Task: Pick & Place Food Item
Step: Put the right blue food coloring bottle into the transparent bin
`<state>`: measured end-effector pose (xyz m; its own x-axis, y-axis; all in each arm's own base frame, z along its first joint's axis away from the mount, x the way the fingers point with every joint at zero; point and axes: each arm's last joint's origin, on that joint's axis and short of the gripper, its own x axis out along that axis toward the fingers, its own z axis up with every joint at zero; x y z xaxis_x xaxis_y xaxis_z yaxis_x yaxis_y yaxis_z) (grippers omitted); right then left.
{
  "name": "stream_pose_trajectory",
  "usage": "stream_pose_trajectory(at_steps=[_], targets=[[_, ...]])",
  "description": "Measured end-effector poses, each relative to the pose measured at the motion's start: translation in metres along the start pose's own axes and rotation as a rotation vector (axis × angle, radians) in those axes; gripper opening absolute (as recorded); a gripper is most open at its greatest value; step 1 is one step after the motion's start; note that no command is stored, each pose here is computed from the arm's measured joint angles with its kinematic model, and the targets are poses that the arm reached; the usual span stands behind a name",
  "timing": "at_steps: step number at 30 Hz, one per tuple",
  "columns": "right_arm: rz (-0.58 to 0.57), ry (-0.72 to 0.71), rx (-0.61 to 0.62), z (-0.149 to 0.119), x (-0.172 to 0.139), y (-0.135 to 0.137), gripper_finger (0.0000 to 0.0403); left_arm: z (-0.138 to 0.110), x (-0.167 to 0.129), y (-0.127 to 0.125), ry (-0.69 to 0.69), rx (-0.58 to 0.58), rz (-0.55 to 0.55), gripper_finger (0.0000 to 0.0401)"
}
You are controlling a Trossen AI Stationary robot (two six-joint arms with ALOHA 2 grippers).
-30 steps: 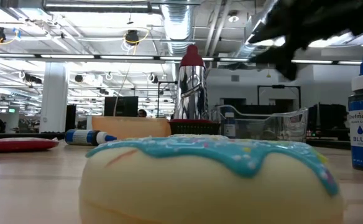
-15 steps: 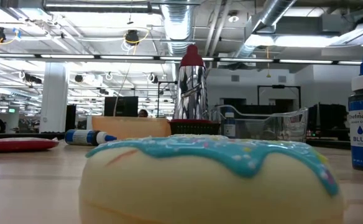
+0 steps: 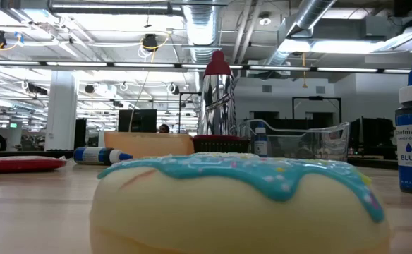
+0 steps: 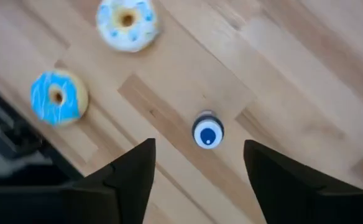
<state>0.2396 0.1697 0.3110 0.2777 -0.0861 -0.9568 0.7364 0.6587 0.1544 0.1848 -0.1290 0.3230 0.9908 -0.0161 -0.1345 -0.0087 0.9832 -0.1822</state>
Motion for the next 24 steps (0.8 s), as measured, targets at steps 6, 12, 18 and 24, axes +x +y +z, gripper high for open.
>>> stream_pose_trajectory(at_steps=[6,12,18,24], targets=[[-0.041,0.029,0.198,0.004,0.014,-0.005,0.0242,0.002,-0.002,-0.001,-0.009,-0.006,-0.011,0.0167],[-0.036,0.050,0.292,0.013,0.023,-0.006,0.0242,0.003,-0.004,-0.001,-0.010,-0.003,-0.022,0.0167],[-0.120,0.075,0.360,0.008,0.035,-0.003,0.0242,0.002,-0.007,-0.005,-0.007,0.026,-0.043,0.0167],[-0.125,0.094,0.389,0.010,0.059,0.010,0.0242,0.002,-0.007,-0.005,-0.009,0.046,-0.043,0.0167]])
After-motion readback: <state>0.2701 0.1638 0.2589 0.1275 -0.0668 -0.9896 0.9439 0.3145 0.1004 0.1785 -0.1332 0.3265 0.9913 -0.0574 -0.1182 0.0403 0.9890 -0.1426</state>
